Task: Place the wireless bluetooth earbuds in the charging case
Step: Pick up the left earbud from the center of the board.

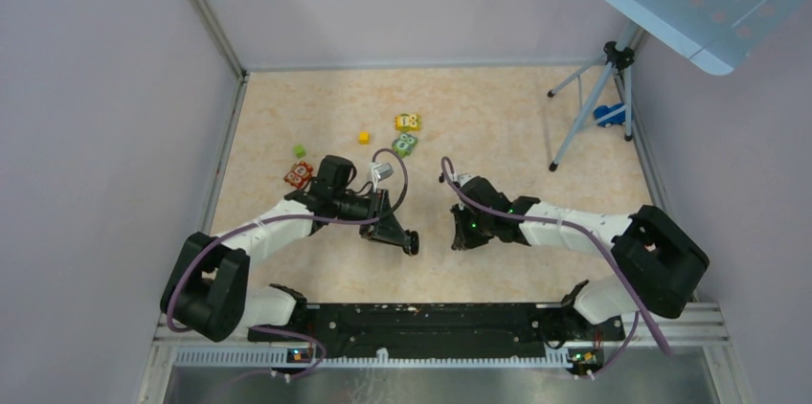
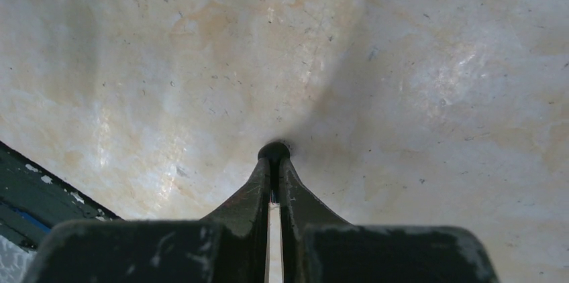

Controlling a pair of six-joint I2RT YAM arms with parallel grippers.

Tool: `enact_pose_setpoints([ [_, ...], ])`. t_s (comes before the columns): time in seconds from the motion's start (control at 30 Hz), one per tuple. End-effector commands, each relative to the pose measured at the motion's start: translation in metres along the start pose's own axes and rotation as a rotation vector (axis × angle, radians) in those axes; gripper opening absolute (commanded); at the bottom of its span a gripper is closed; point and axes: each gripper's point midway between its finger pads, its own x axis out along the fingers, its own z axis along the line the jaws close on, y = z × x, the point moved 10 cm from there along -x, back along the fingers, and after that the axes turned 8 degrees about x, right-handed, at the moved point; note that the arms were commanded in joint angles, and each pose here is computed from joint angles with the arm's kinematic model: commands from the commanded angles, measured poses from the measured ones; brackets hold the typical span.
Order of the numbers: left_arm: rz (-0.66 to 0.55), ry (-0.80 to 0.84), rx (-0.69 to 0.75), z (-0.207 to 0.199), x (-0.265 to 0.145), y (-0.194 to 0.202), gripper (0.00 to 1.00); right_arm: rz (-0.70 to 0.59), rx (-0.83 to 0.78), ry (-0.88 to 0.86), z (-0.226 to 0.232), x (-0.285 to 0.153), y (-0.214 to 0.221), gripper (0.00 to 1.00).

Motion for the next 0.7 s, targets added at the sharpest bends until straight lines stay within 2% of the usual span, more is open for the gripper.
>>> enact_pose_setpoints([
  [0.0, -0.009, 0.037, 0.076, -0.006, 0.000, -0.008, 0.00, -0.067, 0.057, 0.018, -0.002, -0.008, -0.003, 0.00],
  [0.4, -0.007, 0.039, 0.074, -0.007, -0.001, -0.009, 0.00, -0.286, 0.251, 0.118, -0.016, -0.040, 0.002, 0.00],
  [0.57, -0.004, 0.046, 0.070, -0.006, 0.000, -0.008, 0.00, -0.365, 0.358, 0.229, -0.030, -0.032, 0.006, 0.00],
  [0.67, 0.004, 0.055, 0.069, -0.007, 0.000, -0.008, 0.00, -0.358, 0.385, 0.237, -0.029, -0.024, 0.005, 0.00],
])
